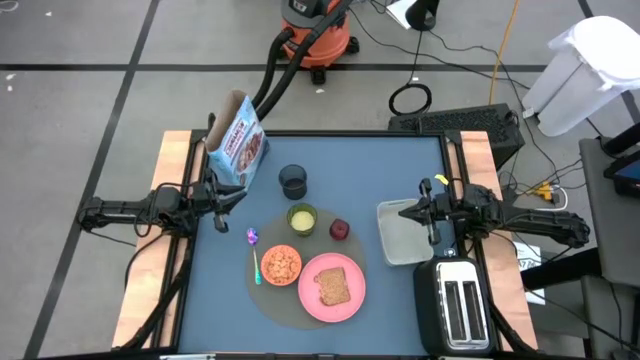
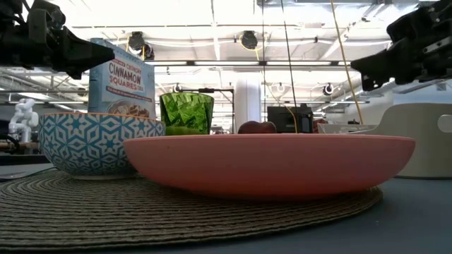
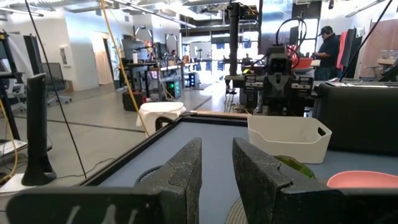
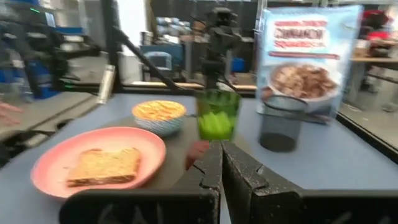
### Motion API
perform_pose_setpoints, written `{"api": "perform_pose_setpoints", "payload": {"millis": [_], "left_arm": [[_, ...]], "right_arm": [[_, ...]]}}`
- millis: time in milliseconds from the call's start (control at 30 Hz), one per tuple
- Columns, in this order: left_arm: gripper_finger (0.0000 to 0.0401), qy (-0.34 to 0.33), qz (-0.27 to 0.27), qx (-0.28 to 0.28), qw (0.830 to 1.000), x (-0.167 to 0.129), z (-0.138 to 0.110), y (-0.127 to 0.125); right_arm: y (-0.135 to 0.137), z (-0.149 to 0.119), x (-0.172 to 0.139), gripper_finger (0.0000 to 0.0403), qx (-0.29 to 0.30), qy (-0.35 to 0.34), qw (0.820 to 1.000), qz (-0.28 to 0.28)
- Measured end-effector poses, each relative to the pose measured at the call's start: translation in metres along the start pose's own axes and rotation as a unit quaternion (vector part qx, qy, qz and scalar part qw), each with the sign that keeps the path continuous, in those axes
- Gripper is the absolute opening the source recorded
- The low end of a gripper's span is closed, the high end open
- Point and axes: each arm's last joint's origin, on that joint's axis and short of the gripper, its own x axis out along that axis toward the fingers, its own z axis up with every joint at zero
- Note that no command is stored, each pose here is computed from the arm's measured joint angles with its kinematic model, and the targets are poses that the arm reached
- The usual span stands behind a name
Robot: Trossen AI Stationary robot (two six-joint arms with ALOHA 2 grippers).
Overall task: Arrange a breakfast setting
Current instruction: Return to Home Position
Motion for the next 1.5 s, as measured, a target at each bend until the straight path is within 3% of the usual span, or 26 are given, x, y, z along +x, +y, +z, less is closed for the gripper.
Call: {"api": "perform_pose_setpoints", "payload": {"millis": [267, 1500], "left_arm": [[0.0097, 0.0, 0.0, 0.0, 1.0, 0.0, 0.0, 0.0], [0.0097, 0.0, 0.0, 0.0, 1.0, 0.0, 0.0, 0.0]], "right_arm": [[-0.005, -0.0054, -0.0002, 0.0, 0.005, 0.029, 0.996, -0.086], [-0.0051, -0.0061, 0.0001, 0.0, 0.006, 0.031, 0.996, -0.087]]}}
